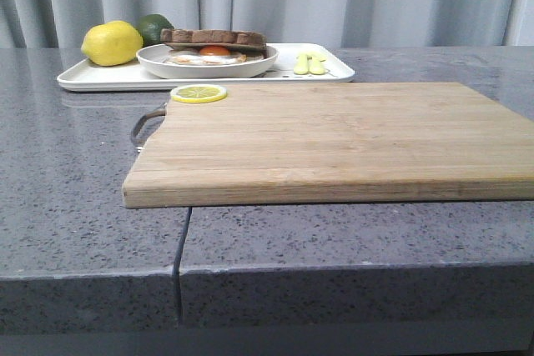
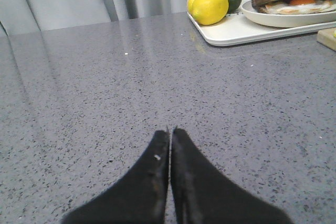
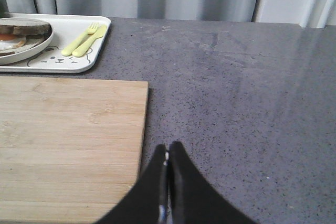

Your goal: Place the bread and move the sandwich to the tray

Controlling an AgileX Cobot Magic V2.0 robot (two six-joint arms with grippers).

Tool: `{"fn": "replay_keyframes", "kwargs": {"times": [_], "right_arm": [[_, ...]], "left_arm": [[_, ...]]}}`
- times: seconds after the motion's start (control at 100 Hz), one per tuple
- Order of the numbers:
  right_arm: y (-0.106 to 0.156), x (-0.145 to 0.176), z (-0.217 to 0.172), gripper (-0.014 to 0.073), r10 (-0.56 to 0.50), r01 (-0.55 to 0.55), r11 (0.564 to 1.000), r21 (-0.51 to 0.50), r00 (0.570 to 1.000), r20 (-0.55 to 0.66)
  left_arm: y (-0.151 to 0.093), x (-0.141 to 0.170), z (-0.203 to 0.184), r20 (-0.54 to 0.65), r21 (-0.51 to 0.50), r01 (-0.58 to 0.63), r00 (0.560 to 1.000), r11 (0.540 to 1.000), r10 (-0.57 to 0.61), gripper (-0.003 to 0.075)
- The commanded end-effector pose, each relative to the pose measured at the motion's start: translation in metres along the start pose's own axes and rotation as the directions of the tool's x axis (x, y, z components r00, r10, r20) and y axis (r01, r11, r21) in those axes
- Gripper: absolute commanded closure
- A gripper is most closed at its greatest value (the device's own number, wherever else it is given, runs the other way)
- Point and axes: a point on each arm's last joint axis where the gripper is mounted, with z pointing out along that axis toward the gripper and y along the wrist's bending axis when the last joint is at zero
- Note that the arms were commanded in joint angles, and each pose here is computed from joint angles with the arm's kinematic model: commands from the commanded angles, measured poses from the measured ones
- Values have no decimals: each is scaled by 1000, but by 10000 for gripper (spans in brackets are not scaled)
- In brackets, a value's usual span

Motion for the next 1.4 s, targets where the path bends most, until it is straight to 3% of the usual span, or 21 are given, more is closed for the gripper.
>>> {"fn": "replay_keyframes", "kwargs": {"times": [0.0,0.94,1.39], "right_arm": [[-1,-14,-2,662,-6,5,1000,12,996,90],[-2,-8,2,662,-41,38,999,31,993,107],[-5,73,7,662,-99,81,994,73,947,306]], "left_arm": [[0,-4,-1,98,-7,15,995,1000,-15,740],[0,-4,-1,98,-7,15,995,1000,-15,740],[0,-4,-1,98,-7,15,995,1000,-15,740]]}}
